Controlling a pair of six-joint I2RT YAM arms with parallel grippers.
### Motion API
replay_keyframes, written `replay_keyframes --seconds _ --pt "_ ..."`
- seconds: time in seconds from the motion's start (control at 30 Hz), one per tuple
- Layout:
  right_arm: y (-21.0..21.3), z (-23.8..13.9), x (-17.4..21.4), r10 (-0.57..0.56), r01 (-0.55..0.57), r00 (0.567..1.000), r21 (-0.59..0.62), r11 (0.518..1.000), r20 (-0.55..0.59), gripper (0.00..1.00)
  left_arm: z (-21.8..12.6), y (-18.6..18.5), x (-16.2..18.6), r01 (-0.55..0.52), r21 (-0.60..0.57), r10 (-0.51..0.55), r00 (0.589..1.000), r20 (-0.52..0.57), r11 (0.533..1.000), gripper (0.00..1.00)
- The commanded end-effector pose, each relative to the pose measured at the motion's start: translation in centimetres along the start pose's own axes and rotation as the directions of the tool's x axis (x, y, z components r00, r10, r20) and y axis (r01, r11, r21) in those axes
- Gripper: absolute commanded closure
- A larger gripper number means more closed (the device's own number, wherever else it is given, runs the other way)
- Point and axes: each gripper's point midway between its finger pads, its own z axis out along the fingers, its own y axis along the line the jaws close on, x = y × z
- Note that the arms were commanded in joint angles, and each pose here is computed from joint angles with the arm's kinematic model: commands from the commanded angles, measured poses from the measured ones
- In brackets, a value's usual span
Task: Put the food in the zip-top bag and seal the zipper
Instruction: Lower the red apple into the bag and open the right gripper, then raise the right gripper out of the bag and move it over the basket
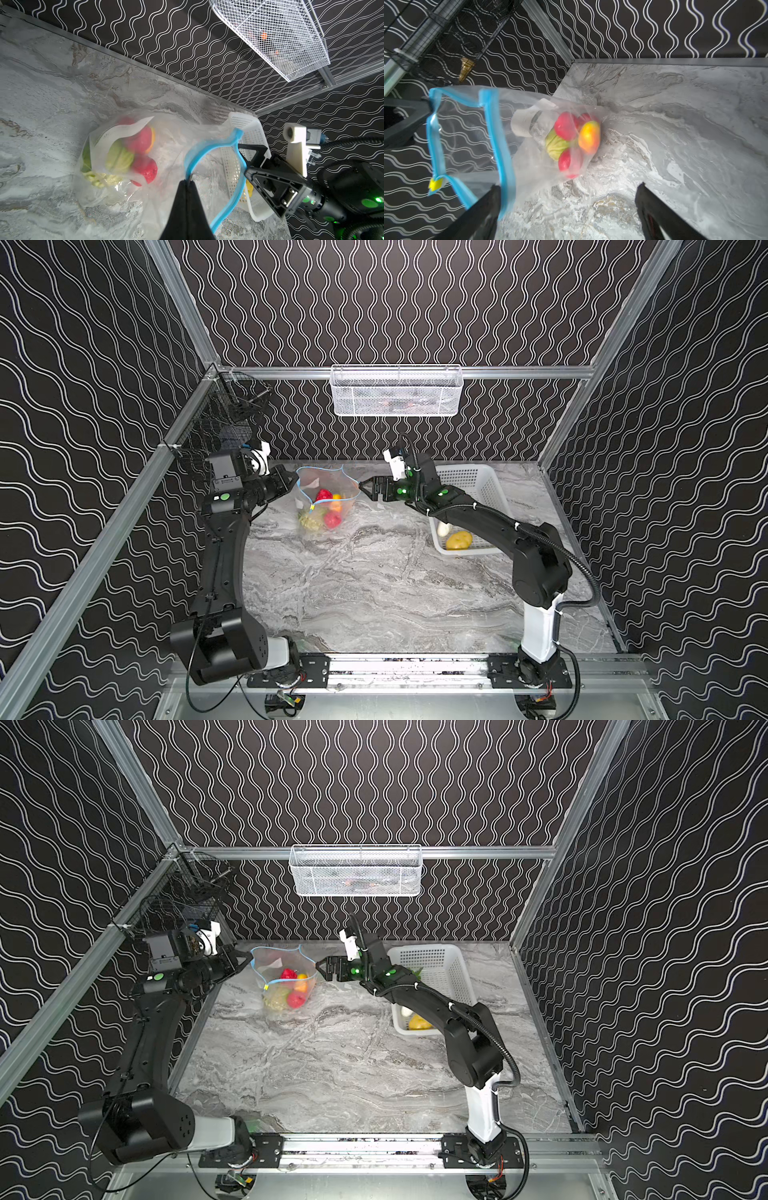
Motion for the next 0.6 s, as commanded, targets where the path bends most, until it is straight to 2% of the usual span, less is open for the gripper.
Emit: replay_keyframes --seconds 0.0,0.17,0.37,0.47,0.57 --pt "1.5 -0.9 -1.9 -0.031 0.033 0.998 -0.048 0.998 0.051 0.01 -0.1 -0.2 -0.6 -0.008 0.014 0.008 1.000 0.024 1.000 1.00" --pt "1.1 -1.1 -2.7 -0.040 0.041 0.998 -0.010 0.999 0.045 0.01 0.1 -0.8 -0.2 -0.002 0.073 0.001 1.000 0.024 0.997 1.00" --pt "0.2 -2.4 -4.8 -0.037 0.033 0.997 0.053 0.998 0.074 0.01 -0.2 -0.7 -0.5 -0.028 0.046 0.026 0.999 0.035 0.999 1.00" --pt "-1.2 -3.2 -5.8 -0.005 -0.003 0.998 0.128 0.992 0.063 0.01 -0.2 0.3 -0.8 -0.040 -0.016 0.041 0.999 0.029 0.999 1.00" --pt "-3.0 -4.1 -6.1 0.006 -0.016 0.999 0.223 0.975 0.046 0.01 -0.2 -0.3 -0.7 -0.035 0.025 0.034 0.999 0.028 0.999 1.00"
